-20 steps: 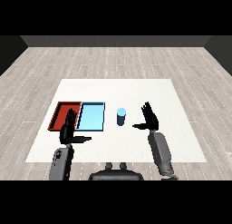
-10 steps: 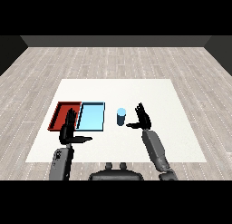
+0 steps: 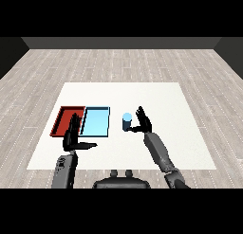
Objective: Pick the blue can and put it in the blue box
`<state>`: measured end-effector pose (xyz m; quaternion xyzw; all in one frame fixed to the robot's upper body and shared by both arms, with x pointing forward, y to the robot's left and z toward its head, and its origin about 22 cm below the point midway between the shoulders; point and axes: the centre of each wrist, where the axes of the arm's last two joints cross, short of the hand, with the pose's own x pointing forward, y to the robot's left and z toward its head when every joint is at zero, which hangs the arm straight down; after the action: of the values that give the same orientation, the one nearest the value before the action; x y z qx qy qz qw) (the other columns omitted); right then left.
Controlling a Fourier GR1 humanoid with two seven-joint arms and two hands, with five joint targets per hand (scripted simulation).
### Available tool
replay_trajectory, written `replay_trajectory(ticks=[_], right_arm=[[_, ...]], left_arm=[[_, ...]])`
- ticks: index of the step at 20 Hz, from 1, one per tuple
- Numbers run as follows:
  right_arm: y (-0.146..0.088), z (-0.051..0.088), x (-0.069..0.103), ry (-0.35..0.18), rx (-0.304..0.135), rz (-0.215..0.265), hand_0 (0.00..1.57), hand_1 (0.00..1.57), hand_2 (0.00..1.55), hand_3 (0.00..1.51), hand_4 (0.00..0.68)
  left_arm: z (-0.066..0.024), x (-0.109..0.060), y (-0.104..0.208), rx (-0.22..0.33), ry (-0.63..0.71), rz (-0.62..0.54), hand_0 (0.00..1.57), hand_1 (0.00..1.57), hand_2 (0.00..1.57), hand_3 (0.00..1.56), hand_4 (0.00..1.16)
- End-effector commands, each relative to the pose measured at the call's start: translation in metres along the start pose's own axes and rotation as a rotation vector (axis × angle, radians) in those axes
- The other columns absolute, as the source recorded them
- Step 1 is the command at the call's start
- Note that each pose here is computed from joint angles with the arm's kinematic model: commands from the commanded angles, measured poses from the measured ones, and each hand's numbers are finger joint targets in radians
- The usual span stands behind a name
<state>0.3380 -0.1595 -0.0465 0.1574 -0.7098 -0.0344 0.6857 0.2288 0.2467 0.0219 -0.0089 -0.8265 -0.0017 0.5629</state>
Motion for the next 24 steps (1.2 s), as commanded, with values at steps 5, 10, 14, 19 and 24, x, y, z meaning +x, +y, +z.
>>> replay_trajectory(ticks=[5,10,14,19,24], right_arm=[[0.030,-0.036,0.000,0.036,-0.005,0.045,0.00,0.00,0.00,0.00,0.000],[0.049,-0.025,-0.009,0.047,0.004,0.087,0.00,0.00,0.00,0.00,0.000],[0.035,-0.042,-0.009,0.061,-0.009,0.082,0.00,0.00,0.00,0.00,0.000],[0.045,-0.034,-0.015,0.104,0.020,0.082,0.00,0.00,0.00,0.00,0.000],[0.032,-0.028,-0.027,0.115,0.036,0.075,0.00,0.00,0.00,0.00,0.000]], left_arm=[[0.0109,-0.018,-0.004,0.000,0.005,0.013,0.00,0.00,0.00,0.00,0.00],[-0.0101,-0.006,0.008,0.004,-0.006,0.015,0.00,0.00,0.00,0.00,0.00],[-0.0085,-0.003,0.019,0.009,-0.009,0.022,0.00,0.00,0.00,0.00,0.00],[0.0006,-0.012,0.030,0.024,0.006,0.011,0.00,0.00,0.00,0.00,0.00],[-0.0061,-0.006,0.017,0.008,-0.004,0.024,0.00,0.00,0.00,0.00,0.00]])
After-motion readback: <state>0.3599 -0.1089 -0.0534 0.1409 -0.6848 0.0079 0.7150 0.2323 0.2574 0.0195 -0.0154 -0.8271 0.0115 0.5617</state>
